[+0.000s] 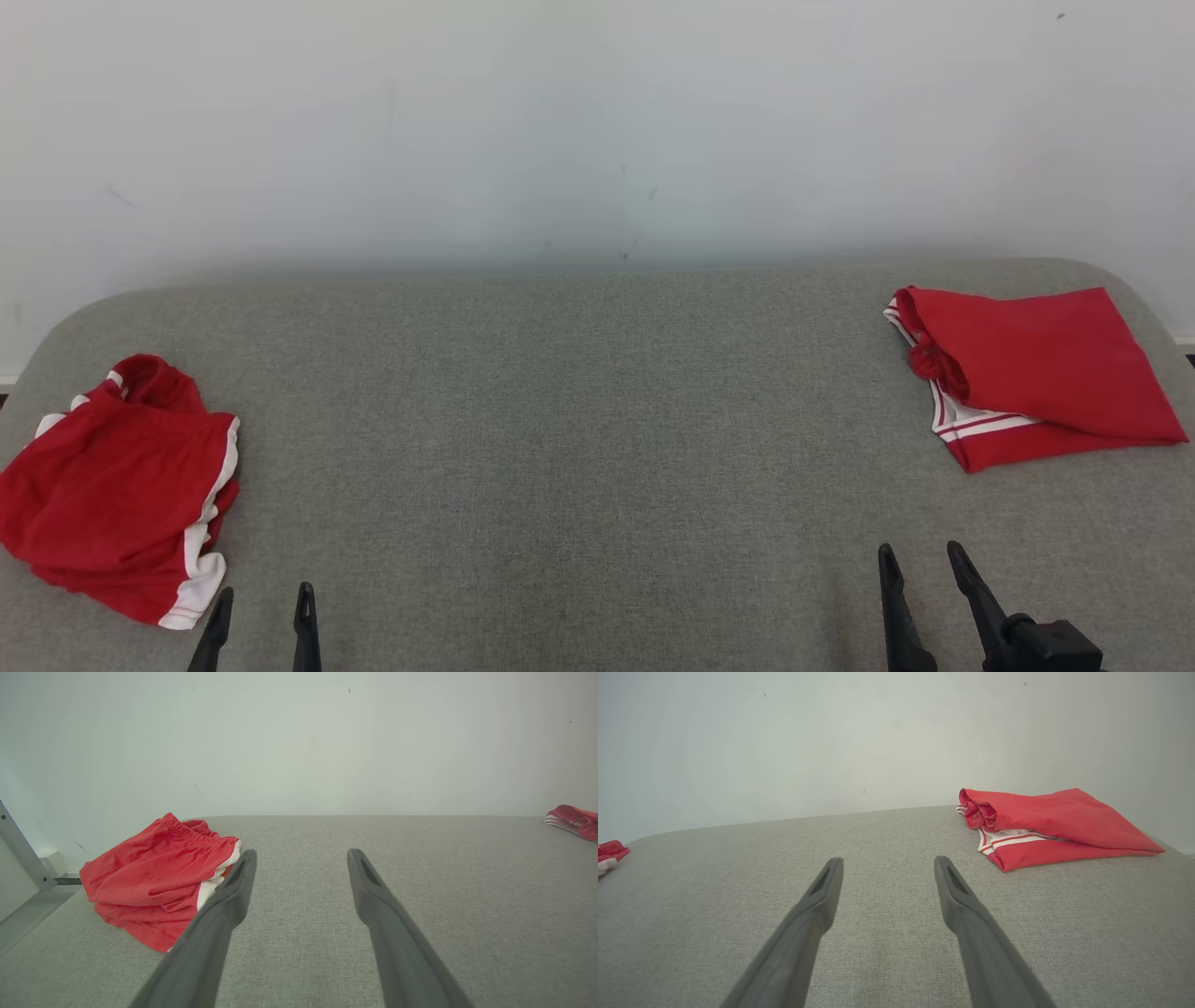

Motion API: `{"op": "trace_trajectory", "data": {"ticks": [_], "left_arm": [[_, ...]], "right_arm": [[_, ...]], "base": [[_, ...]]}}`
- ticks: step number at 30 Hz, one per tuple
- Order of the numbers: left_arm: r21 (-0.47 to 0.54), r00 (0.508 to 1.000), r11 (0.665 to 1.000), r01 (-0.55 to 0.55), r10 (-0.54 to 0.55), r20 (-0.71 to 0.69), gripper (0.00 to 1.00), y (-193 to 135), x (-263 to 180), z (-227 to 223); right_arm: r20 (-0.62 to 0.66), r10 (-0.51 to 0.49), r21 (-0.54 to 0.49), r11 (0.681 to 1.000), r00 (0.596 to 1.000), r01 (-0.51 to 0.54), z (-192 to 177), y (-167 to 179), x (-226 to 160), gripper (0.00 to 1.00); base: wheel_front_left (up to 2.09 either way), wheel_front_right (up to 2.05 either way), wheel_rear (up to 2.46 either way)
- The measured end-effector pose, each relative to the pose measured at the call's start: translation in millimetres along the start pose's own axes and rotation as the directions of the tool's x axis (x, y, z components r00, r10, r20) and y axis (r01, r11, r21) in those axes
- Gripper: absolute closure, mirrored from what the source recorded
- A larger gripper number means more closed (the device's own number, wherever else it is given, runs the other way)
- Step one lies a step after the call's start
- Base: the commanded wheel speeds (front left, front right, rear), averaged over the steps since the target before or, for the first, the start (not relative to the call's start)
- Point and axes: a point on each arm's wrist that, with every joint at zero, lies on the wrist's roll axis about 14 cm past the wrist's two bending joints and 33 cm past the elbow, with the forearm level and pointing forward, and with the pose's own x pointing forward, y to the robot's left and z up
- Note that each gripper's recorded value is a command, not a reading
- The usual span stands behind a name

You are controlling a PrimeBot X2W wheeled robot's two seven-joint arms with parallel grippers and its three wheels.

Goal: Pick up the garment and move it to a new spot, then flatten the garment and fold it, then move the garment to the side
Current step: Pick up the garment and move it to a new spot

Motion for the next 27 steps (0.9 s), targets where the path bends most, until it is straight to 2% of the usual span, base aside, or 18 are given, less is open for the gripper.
{"op": "trace_trajectory", "data": {"ticks": [12, 27], "left_arm": [[0.003, 0.999, 0.999, -0.048, 0.048, -0.005, 0.0, 14.4, -8.8, -1.3], [0.024, 0.974, 0.974, -0.224, 0.225, -0.029, 0.0, 66.9, -51.4, -6.9]], "right_arm": [[-0.025, 0.039, 0.02, 0.999, 0.999, -0.039, -8.0, 13.0, 6.3, 0.0], [-0.064, 0.215, 0.055, 0.976, 0.975, -0.212, -20.7, 71.6, 28.8, 0.0]], "base": [[0.0, 0.0, 0.0], [0.0, 0.0, 0.0]]}}
